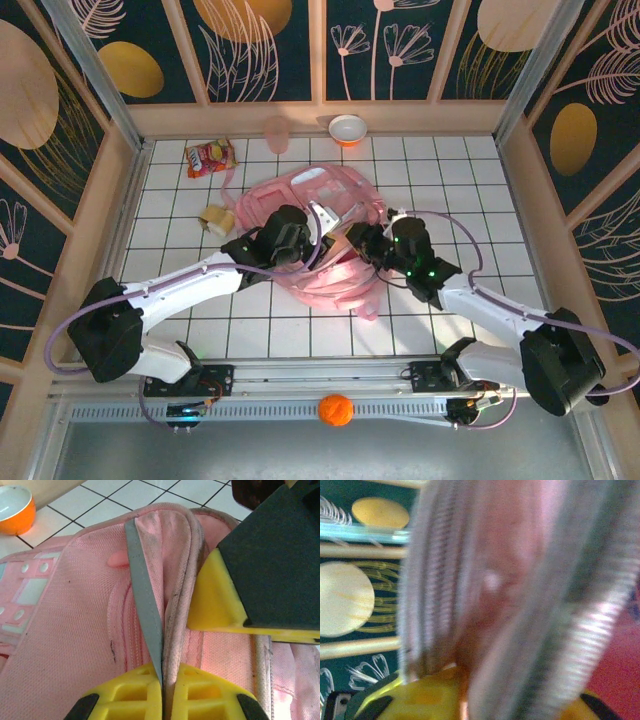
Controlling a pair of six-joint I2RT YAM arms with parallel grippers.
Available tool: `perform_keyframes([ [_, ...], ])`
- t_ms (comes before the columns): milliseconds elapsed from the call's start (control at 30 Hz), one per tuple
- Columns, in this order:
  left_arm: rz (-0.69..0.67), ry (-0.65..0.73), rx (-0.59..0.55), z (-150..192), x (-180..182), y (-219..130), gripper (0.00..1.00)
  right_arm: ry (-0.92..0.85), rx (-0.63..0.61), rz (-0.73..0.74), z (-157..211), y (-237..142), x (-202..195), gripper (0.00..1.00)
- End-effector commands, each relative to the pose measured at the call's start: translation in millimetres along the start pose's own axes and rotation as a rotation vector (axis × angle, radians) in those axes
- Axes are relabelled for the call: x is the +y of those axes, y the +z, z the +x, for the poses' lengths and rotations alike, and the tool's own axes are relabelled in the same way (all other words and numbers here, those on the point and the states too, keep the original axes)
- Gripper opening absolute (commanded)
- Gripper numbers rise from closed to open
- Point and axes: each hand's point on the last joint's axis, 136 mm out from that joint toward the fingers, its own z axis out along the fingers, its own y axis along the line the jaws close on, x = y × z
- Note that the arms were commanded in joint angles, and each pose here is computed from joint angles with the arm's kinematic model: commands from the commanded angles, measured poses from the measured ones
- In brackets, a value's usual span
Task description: Pack books, pencil case, and school supplies into a backpack
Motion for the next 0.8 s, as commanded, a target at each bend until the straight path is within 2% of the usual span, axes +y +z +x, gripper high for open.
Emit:
perform_keyframes([
  [0, -0.002, -0.051, -0.158, -45, 0, -18, 0.09, -0.042, -0.044, -0.098, -15, 2, 35, 0.11],
  [100, -0.045, -0.092, -0.126, -32, 12, -21, 0.41, -0.059, -0.045, -0.100, -15, 0, 37, 0.05],
  [133, -0.052, -0.098, -0.121, -30, 15, -23, 0.46, -0.063, -0.044, -0.105, -15, 0, 38, 0.04],
  [333, -0.053, -0.113, -0.052, -9, 17, -19, 0.62, -0.080, -0.028, -0.128, -13, -1, 44, 0.02],
  [533, -0.037, -0.100, 0.007, 9, 14, -2, 0.70, -0.100, -0.026, -0.145, -13, -2, 53, 0.02],
  [633, -0.079, -0.113, 0.032, 16, 21, 6, 0.69, -0.116, -0.015, -0.161, -11, -3, 59, 0.02],
  [700, -0.109, -0.139, 0.034, 15, 28, 7, 0.55, -0.131, -0.009, -0.167, -9, -4, 60, 0.02],
  [767, -0.108, -0.147, 0.032, 14, 29, 5, 0.32, -0.145, -0.011, -0.145, -9, -8, 57, 0.05],
])
